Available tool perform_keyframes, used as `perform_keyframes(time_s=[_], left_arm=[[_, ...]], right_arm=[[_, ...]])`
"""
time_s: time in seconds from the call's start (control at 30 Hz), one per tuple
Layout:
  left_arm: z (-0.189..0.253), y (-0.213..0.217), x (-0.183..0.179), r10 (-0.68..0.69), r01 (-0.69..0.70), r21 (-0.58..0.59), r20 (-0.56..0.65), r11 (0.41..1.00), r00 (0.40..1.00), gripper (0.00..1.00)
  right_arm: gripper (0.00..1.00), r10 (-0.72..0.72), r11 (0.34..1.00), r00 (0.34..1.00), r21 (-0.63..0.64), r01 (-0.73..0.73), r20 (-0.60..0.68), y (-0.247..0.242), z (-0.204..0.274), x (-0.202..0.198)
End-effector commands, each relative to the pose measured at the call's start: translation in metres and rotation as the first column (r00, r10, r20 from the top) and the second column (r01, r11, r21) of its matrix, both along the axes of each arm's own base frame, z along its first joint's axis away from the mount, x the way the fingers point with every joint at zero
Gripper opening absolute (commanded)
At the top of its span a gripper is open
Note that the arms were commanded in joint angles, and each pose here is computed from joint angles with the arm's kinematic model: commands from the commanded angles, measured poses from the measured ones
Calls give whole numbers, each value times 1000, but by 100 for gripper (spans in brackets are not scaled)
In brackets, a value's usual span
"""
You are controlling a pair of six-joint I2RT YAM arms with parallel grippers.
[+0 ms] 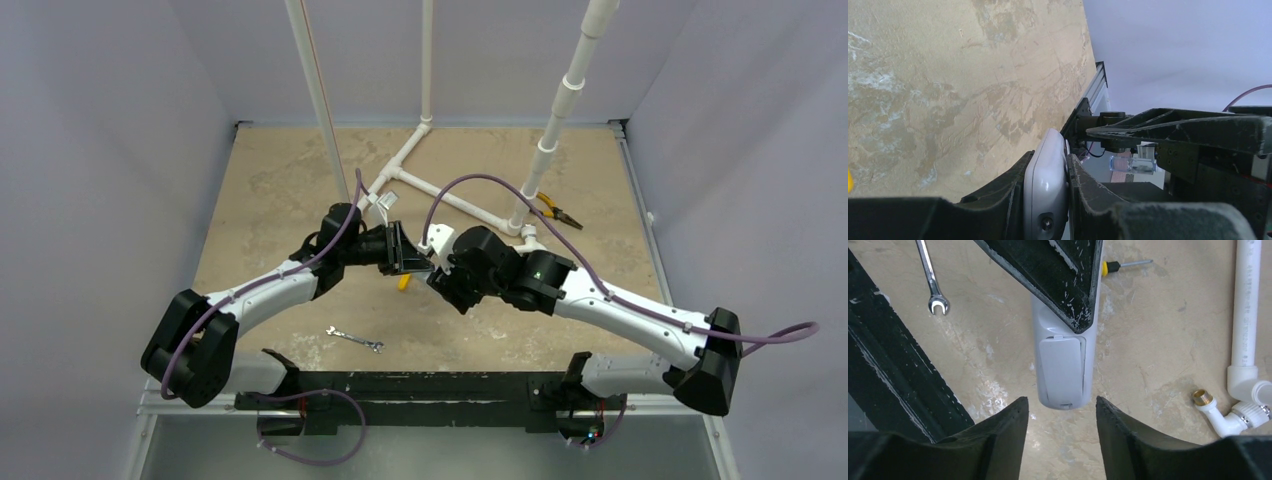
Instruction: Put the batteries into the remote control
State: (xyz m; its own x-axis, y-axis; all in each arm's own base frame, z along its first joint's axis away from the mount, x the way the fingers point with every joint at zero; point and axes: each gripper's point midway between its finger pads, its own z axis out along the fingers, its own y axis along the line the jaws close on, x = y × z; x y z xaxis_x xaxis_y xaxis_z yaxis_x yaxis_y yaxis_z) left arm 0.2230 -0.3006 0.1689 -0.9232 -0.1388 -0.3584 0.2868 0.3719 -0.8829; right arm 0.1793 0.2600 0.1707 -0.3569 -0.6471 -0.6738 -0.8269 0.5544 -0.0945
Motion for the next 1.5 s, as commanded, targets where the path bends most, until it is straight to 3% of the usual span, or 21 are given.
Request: perform_keyframes(time_s=[0.0, 0.5, 0.8, 1.47], left_arm=[[28, -9, 4, -31, 37, -58, 92, 998, 995, 0], [36, -11, -7, -76, 88, -107, 108, 990, 991, 0], [37, -11, -10, -80, 92, -108, 112, 990, 991, 0], [39, -10, -10, -75, 88, -109, 121, 990, 990, 0]], right_arm=[[55, 28, 994, 998, 103, -34, 63, 10, 24, 1], [58, 34, 993, 996, 106, -43, 86, 12, 19, 4], [46, 23, 996, 997, 85, -30, 79, 11, 9, 7], [29, -3, 998, 996, 69, -4, 92, 7, 3, 11]])
